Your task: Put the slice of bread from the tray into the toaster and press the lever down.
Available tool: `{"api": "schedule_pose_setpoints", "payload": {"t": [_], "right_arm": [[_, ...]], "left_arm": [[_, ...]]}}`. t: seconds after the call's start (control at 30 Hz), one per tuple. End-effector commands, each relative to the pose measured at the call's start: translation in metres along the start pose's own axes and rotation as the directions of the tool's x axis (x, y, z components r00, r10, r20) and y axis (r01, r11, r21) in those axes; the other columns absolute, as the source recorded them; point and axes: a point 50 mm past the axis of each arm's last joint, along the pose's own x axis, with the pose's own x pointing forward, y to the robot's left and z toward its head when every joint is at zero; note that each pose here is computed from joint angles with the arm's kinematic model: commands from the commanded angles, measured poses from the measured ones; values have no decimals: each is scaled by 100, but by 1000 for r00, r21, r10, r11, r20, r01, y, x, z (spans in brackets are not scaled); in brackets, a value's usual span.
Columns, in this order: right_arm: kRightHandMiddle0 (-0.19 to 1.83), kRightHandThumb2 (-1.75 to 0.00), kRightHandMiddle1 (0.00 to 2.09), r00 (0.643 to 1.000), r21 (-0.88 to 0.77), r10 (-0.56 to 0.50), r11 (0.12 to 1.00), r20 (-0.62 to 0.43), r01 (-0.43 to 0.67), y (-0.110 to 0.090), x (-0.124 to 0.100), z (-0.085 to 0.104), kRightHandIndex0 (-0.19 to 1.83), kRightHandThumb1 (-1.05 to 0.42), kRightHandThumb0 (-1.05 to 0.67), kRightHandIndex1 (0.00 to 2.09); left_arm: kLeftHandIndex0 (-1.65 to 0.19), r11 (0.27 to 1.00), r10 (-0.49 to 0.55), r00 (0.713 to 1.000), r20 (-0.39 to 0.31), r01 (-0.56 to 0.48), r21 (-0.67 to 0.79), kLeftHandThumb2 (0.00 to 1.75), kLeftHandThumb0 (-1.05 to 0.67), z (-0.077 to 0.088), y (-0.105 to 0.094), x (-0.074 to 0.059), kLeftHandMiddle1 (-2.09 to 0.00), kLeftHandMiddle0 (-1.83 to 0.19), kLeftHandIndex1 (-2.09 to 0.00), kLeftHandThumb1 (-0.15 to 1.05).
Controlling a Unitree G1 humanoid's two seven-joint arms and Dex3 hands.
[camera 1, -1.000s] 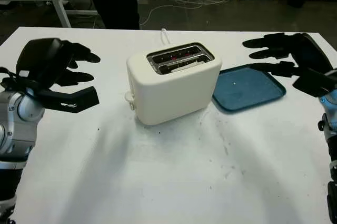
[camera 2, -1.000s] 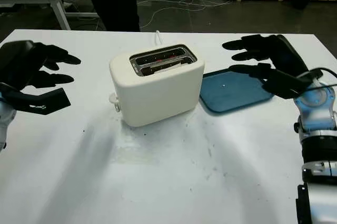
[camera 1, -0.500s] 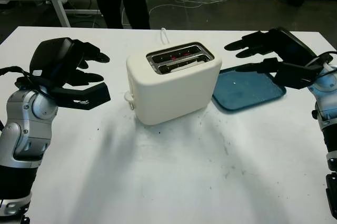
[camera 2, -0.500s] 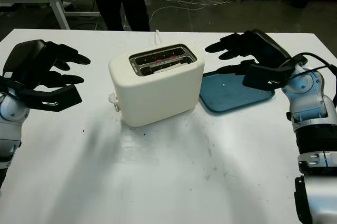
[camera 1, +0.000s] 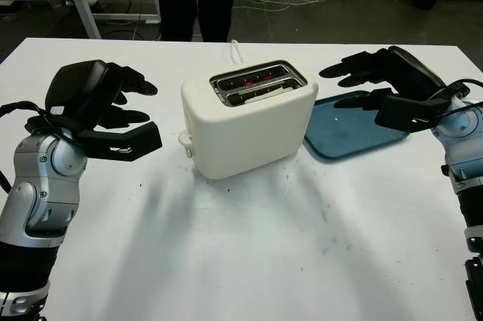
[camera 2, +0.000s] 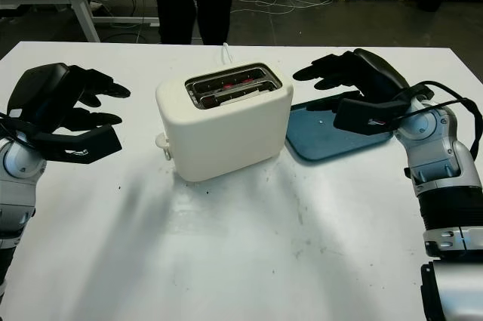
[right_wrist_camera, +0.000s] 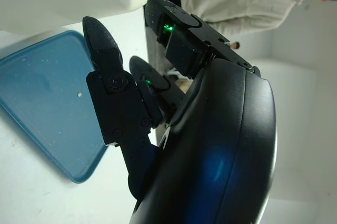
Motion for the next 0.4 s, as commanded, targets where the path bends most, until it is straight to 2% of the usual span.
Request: {"api": "schedule_pose_setpoints", "payload": {"t": [0.0,0.37], "right_arm": [[81,0,0,1000,-5,0,1000,-25,0,-1,-2,-3,92,-80,-45,0],[81,0,0,1000,3,3,1000,-20,-2,-1,-6,-3,91,-79,-40,0]], "left_arm": [[-114,1000,-6,1000,7,6,23,0,-43,2,2,2,-57,-101,-1,66],[-114,1000,-3,1000,7,2,21,0,-44,4,3,0,-57,-101,0,65]]}}
